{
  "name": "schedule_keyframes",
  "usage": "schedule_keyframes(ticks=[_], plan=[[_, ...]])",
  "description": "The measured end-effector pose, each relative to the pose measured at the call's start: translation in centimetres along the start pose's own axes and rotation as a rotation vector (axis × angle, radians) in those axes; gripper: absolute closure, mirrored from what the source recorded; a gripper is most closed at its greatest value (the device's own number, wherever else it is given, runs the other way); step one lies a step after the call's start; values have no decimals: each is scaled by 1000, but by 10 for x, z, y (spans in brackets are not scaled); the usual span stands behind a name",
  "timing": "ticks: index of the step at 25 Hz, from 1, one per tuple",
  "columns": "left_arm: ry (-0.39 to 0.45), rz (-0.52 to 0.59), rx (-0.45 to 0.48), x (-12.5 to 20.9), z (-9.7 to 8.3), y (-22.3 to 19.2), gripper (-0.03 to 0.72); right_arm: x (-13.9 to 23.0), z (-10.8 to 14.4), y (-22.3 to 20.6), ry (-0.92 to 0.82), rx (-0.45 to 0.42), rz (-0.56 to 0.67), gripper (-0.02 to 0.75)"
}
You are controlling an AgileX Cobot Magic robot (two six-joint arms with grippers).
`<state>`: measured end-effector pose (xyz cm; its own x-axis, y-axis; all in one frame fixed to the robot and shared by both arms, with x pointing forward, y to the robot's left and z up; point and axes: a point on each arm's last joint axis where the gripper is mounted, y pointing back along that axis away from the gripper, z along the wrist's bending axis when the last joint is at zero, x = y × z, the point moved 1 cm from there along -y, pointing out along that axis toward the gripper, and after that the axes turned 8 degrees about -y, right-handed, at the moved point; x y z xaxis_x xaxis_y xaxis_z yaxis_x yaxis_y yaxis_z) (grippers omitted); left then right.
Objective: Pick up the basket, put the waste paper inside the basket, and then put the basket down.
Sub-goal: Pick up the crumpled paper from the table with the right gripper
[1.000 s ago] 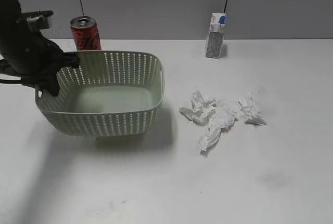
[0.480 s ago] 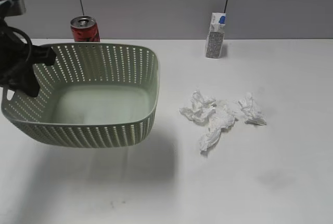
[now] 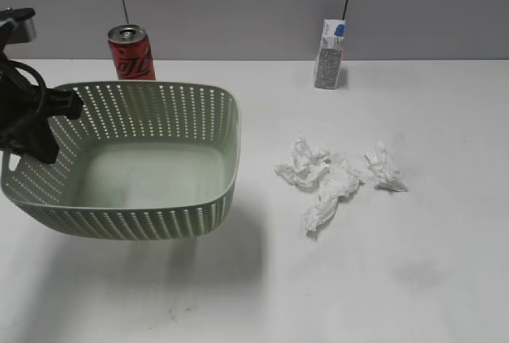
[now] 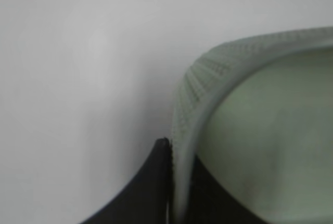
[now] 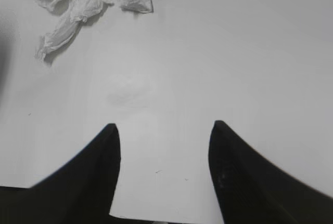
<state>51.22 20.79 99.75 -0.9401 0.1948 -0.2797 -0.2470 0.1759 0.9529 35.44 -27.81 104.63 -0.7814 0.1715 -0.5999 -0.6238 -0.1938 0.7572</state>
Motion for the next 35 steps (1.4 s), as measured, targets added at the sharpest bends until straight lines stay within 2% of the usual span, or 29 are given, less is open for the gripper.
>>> schedule_keyframes(ticks=[6, 11, 15, 21, 29, 31, 32, 34, 35], plan=[[-2, -3, -2, 0, 0, 0, 689, -65, 11, -65, 21, -37, 162, 325], [-3, -5, -3, 0, 0, 0, 689, -91, 43, -129, 140, -43, 215, 325], [-3, -6, -3, -1, 0, 0, 689, -96, 55, -186, 137, 7, 254, 325], [-3, -7, -3, -1, 0, 0, 689, -91, 49, -255, 133, 52, 292, 325], [-3, -7, -3, -1, 0, 0, 689, -74, 40, -297, 131, 77, 328, 327], [-3, -7, -3, -1, 0, 0, 689, -73, 39, -298, 132, 79, 333, 383], [-3, -7, -3, -1, 0, 0, 689, -73, 39, -298, 132, 78, 332, 435], [-3, -7, -3, -1, 0, 0, 689, -75, 40, -297, 133, 76, 324, 609], [-3, -7, -3, -1, 0, 0, 689, -79, 42, -293, 133, 72, 313, 665]])
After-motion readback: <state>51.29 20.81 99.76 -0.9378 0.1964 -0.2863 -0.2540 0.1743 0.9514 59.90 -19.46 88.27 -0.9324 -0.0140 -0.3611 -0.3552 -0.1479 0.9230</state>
